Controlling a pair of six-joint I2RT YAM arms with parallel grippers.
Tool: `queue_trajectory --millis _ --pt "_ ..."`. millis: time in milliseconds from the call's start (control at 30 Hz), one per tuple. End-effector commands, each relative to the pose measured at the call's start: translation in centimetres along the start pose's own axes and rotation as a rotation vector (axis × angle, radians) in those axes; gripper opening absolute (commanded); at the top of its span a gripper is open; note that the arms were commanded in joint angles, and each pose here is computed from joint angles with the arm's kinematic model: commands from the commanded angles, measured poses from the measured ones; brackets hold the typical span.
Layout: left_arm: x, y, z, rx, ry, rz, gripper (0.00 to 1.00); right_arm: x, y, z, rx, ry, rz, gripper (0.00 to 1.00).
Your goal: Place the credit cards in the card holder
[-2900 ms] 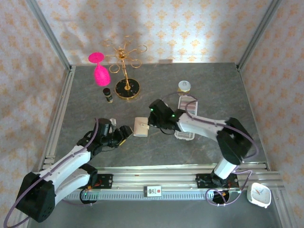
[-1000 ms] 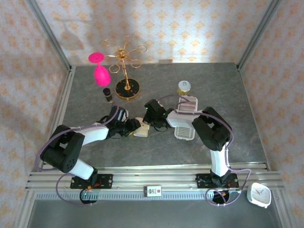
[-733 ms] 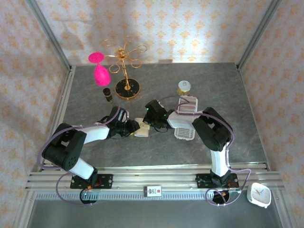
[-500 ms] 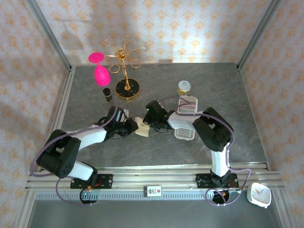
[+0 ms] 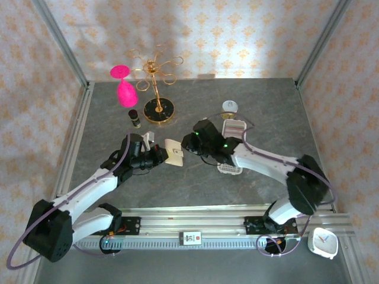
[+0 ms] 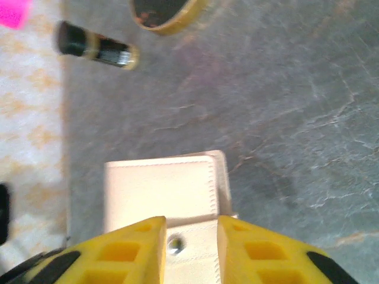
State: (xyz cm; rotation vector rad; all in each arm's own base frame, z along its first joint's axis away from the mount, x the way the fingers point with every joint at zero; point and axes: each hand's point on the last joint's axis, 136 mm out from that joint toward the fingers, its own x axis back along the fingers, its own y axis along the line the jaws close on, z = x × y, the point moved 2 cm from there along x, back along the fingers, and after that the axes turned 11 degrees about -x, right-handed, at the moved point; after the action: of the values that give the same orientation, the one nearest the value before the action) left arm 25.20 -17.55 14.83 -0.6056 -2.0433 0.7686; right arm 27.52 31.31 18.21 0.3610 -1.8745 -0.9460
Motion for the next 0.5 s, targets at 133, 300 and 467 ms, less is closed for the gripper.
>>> queue_trajectory --millis 133,300,467 --pt "2.7 -4.0 -0.2 -0.060 -0.096 -0.029 0.00 5.5 -0.2 1.1 0.059 0.021 -0.019 0.38" --pt "3.8 -4.4 0.4 0.000 -0.134 -0.141 0.00 8.8 -0.5 1.6 0.029 0.033 -0.042 0.37" --pt "3.3 -7.4 2.6 -0.023 -0.125 -0.136 0.00 10.5 -1.4 2.8 0.021 0.079 -0.046 0.37"
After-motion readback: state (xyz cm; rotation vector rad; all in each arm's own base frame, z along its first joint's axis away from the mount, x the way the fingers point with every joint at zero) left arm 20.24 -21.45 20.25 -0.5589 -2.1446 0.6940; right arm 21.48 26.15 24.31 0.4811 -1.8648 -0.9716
